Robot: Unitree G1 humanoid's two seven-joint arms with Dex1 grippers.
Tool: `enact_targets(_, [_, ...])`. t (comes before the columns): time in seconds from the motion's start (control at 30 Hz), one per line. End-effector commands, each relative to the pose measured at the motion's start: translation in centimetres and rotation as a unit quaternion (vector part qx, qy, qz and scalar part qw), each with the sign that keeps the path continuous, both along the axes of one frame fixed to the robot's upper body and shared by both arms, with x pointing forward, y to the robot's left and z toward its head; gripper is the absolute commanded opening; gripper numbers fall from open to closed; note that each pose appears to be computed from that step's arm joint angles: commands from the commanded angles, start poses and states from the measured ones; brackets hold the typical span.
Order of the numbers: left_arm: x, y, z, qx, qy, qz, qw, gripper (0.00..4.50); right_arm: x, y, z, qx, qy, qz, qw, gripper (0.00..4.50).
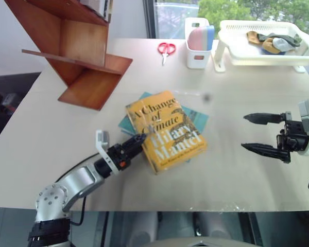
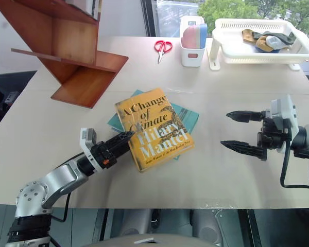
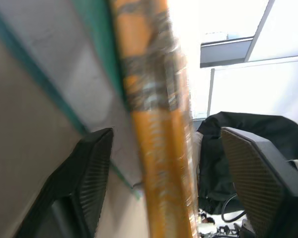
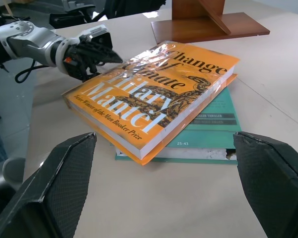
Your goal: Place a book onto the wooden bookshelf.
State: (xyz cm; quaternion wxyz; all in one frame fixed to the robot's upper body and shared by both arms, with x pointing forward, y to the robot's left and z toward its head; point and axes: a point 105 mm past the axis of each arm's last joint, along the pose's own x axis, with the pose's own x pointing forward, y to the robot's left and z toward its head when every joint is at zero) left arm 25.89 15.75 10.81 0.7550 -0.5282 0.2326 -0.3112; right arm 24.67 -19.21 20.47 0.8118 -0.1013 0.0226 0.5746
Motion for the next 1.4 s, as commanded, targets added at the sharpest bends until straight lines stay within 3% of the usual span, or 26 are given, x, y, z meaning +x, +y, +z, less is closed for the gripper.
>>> enact_targets(0.03, [-0.7,-0.5,1.5,-0.01,-0.026,-0.023,0.999,3.19,-0.2,0.0,1.0,0.001,-0.022,0.006,1.0,4.5])
enact_targets(0.1, [-0.6,-0.5,1.3,-0.009,-0.024,-0.023,0.999,2.64,-0.1,0.0,1.0,0.001,-0.023,0.005,1.0,4.5])
enact_targets(0.27, [-0.3,-0.7,1.6,-0.018,-0.03,-0.021,0.999,0.21,0.1,0.0,1.0,0.0,-0.025,0.005,1.0,4.5])
enact_targets(0.3, [-0.4,-0.7,1.6,-0.019,-0.03,-0.021,0.999,0.01,0.2,0.0,1.0,0.0,-0.025,0.005,1.0,4.5])
enact_targets(0.53, [-2.1,-1.6,4.3,-0.04,-0.09,-0.057,0.994,0.01,0.3,-0.1,1.3,0.011,-0.028,0.002,1.0,4.5])
enact_targets(0.63, [-0.7,-1.3,7.1,0.019,-0.175,-0.036,0.984,0.01,0.4,-0.5,1.9,0.022,-0.033,-0.002,0.999,4.5])
enact_targets(0.73, [0.9,-0.9,10.6,0.095,-0.277,-0.014,0.956,0.01,0.5,-0.7,2.1,0.027,-0.031,-0.003,0.999,4.5])
enact_targets(0.8, [1.5,-1.0,13.5,0.181,-0.365,-0.028,0.913,0.01,0.7,-0.8,2.2,0.029,-0.032,-0.002,0.999,4.5])
enact_targets(0.9, [2.3,-0.2,16.8,0.311,-0.469,-0.033,0.826,0.01,1.0,-0.8,2.4,0.032,-0.035,-0.001,0.999,4.5])
enact_targets(0.97, [3.0,1.1,18.7,0.425,-0.543,-0.036,0.723,0.01,1.1,-0.7,2.5,0.034,-0.039,0.0,0.999,4.5])
enact_targets(1.0, [3.1,1.5,19.1,0.459,-0.564,-0.043,0.685,0.01,1.2,-0.8,2.5,0.034,-0.04,0.0,0.999,4.5])
enact_targets(1.1, [4.4,3.5,21.4,0.577,-0.627,-0.015,0.524,0.01,1.3,-0.8,2.5,0.036,-0.042,0.0,0.998,4.5])
enact_targets(1.2, [5.0,4.3,22.9,0.618,-0.66,0.005,0.428,0.01,1.4,-0.9,2.6,0.037,-0.045,0.0,0.998,4.5])
enact_targets(1.27, [4.9,4.8,24.7,0.65,-0.683,0.035,0.331,0.01,1.4,-1.0,2.7,0.038,-0.048,-0.002,0.998,4.5])
enact_targets(1.33, [4.7,4.8,25.6,0.661,-0.696,0.044,0.275,0.01,1.6,-1.1,2.8,0.039,-0.05,-0.003,0.998,4.5])
enact_targets(1.4, [4.4,4.5,25.8,0.667,-0.705,0.042,0.238,0.01,1.8,-1.3,3.0,0.039,-0.056,-0.005,0.998,4.5])
